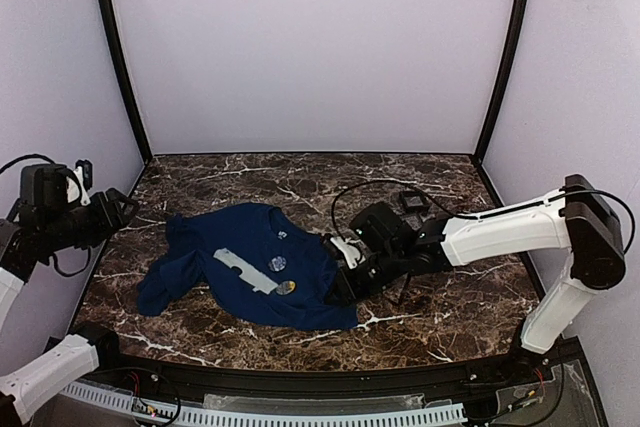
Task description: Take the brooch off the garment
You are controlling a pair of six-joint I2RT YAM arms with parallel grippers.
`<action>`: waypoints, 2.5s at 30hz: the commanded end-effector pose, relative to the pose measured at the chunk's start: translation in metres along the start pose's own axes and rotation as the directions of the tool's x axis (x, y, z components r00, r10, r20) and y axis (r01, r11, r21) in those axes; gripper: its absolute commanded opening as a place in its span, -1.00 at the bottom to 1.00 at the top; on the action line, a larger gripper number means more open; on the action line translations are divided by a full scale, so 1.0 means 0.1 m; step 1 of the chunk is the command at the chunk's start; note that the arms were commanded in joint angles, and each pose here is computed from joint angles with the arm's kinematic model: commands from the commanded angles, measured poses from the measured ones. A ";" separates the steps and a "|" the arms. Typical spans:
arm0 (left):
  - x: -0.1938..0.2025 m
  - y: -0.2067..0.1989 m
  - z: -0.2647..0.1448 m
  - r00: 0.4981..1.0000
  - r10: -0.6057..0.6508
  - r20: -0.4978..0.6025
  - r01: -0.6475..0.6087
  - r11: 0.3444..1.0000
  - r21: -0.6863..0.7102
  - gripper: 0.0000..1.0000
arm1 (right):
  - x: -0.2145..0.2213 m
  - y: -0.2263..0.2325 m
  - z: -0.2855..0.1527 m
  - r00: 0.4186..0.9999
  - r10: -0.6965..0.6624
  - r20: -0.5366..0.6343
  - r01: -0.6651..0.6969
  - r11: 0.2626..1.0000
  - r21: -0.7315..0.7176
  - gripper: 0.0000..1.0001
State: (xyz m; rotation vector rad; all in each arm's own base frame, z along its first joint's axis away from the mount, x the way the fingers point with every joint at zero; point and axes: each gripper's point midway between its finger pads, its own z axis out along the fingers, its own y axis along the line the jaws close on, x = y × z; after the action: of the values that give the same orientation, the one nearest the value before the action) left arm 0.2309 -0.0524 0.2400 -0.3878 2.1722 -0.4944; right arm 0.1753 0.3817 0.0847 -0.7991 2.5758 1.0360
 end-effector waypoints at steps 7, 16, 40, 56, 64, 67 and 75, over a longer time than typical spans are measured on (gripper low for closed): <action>-0.02 -0.31 0.14 0.991 0.076 -0.110 -0.063 0.991 0.117 0.43 | 0.26 -0.27 -0.56 0.999 0.034 0.014 -0.037 0.966 0.258 0.21; 0.09 -1.06 0.86 0.894 0.394 -0.213 -0.336 0.904 0.264 0.44 | -0.28 -0.03 -0.62 0.984 -0.041 0.172 -0.016 0.948 0.316 0.60; 1.65 -1.74 1.83 0.785 0.526 -0.328 -0.454 0.848 0.272 0.25 | -1.03 -1.10 0.09 0.980 -0.008 0.199 -0.088 0.877 0.472 0.24; 1.95 -1.58 2.07 0.742 0.542 -0.395 -0.499 0.840 0.215 0.13 | -1.02 -1.26 0.30 0.984 0.007 0.179 -0.092 0.878 0.471 -0.31; 2.07 -1.58 2.13 0.713 0.565 -0.415 -0.531 0.822 0.207 0.05 | -0.94 -1.25 0.29 0.984 0.022 0.176 -0.101 0.885 0.454 -0.76; 2.13 -1.57 2.13 0.696 0.582 -0.421 -0.553 0.808 0.202 0.05 | -0.92 -1.23 0.27 0.983 0.029 0.179 -0.107 0.889 0.445 -0.91; 2.21 -1.51 2.18 0.657 0.616 -0.436 -0.616 0.771 0.161 0.06 | -0.85 -1.19 0.20 0.980 0.046 0.196 -0.127 0.898 0.421 -1.00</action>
State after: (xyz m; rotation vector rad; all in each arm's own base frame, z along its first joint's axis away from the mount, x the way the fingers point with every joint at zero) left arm 0.2889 -0.3308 0.0413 0.5168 2.5809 -0.2835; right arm 0.3157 0.3606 0.0291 -0.4822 2.5711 0.4477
